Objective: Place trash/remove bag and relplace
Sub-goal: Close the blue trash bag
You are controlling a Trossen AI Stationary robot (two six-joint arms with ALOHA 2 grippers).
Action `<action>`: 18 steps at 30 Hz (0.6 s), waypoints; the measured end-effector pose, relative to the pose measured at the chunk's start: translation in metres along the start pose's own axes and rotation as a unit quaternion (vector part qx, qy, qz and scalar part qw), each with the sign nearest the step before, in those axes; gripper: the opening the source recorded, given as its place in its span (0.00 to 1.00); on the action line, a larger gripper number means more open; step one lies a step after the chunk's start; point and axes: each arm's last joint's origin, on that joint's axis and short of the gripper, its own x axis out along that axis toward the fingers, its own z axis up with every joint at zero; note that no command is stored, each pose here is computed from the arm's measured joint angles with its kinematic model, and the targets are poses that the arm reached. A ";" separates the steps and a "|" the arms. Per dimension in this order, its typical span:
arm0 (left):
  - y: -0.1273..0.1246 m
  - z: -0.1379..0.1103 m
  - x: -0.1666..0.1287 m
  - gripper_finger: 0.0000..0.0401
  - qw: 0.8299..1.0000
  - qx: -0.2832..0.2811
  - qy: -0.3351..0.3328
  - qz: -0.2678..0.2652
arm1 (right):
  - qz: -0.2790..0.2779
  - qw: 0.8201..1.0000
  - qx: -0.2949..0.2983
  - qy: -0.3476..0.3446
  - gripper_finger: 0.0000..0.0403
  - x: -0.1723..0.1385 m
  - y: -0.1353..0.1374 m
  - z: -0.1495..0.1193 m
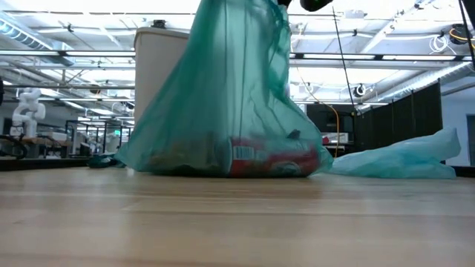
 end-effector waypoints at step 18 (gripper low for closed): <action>-0.008 -0.003 -0.035 0.23 0.999 0.002 0.017 -0.047 | -0.027 0.999 -0.020 -0.022 0.00 -0.025 0.001 0.012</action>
